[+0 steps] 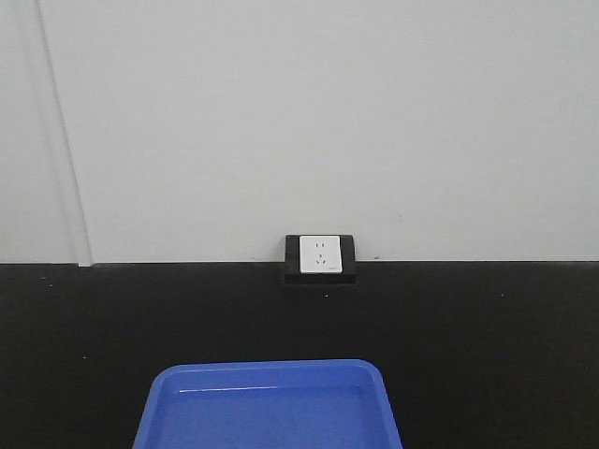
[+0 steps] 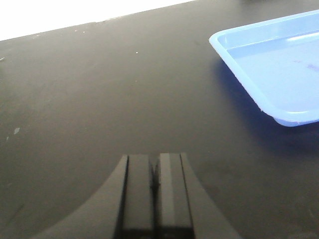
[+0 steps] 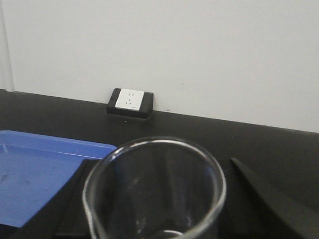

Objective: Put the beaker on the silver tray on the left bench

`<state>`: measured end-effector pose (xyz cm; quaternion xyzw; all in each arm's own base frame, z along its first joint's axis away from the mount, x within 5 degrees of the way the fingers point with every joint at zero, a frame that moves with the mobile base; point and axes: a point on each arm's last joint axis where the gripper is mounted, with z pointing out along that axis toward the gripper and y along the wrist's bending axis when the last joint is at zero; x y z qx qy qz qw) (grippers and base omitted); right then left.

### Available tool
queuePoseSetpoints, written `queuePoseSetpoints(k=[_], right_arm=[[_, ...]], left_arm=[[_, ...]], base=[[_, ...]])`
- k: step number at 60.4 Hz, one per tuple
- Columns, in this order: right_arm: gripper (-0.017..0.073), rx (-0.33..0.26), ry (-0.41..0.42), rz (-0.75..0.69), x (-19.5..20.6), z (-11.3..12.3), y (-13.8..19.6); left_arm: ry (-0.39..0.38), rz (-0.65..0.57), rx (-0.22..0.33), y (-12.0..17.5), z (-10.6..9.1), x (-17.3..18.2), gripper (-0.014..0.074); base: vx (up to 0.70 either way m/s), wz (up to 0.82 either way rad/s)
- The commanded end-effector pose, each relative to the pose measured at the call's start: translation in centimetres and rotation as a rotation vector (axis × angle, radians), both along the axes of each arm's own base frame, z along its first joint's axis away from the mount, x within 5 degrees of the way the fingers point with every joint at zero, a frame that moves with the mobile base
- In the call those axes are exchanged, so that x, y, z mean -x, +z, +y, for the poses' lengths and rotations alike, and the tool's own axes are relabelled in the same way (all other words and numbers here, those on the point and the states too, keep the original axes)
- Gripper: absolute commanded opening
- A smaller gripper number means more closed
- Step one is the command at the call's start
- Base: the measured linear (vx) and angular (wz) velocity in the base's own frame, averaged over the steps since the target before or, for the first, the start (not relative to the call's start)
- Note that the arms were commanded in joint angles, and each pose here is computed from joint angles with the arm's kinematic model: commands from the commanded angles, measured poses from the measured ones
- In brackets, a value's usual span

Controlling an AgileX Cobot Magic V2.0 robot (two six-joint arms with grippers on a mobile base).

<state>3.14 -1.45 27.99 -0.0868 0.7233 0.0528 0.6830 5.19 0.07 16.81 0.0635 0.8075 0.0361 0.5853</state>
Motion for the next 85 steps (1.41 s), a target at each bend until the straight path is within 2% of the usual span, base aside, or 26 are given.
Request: queuePoseSetpoints(k=[1,85], right_arm=[[-0.001,0.004,0.023,-0.098,0.2,0.13,1.51],[-0.001,0.004,0.023,-0.098,0.2,0.13,1.51]], left_arm=[[-0.012,-0.07,0.009,0.09,-0.12,-0.2,0.0001],[-0.012,-0.07,0.009,0.09,-0.12,-0.2,0.0001]], base=[[0.0,0.0],[0.0,-0.01]])
